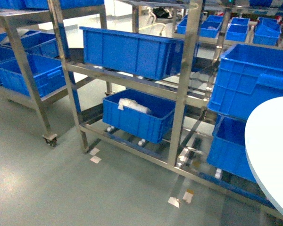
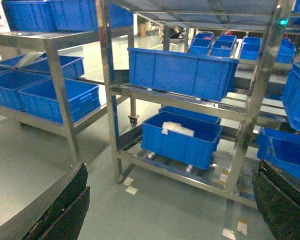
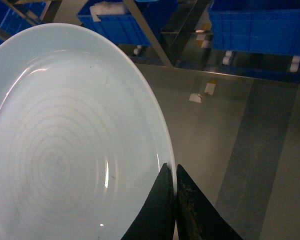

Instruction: Place blue tray on left shelf second layer neatly

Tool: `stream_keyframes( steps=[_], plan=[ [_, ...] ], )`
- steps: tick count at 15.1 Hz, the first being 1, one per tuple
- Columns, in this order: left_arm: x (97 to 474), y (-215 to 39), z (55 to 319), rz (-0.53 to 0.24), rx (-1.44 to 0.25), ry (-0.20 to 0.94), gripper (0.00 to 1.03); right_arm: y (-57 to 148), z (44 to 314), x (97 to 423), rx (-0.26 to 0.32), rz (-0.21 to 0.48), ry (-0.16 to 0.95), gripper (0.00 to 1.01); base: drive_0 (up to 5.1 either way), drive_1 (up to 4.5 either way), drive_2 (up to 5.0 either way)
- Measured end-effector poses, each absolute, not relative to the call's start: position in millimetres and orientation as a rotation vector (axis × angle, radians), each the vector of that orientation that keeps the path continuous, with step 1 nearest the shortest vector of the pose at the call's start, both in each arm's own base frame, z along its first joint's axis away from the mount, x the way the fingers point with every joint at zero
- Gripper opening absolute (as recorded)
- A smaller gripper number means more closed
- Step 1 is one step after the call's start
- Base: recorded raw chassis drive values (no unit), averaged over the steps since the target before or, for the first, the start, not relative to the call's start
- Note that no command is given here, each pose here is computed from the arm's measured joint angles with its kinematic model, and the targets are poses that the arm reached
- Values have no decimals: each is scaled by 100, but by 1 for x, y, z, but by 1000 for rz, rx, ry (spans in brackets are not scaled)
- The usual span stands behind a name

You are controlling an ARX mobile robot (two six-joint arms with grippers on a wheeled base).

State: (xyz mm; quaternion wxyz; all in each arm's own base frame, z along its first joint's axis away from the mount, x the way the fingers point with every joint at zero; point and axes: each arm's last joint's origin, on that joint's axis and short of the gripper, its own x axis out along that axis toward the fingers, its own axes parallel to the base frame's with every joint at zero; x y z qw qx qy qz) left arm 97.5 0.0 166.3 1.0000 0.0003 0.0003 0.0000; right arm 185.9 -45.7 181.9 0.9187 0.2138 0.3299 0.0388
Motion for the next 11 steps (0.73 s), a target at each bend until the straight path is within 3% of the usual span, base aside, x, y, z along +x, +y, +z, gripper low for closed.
stream_keyframes(
  steps=[6, 11],
  plan=[
    [97, 0, 166, 0, 1, 0, 98, -46, 182, 186, 439, 79, 676, 2, -166, 224, -557],
    [97, 0, 166, 0, 1, 0, 98, -46, 182, 186, 439, 77, 678, 2, -155, 43, -353]
  ],
)
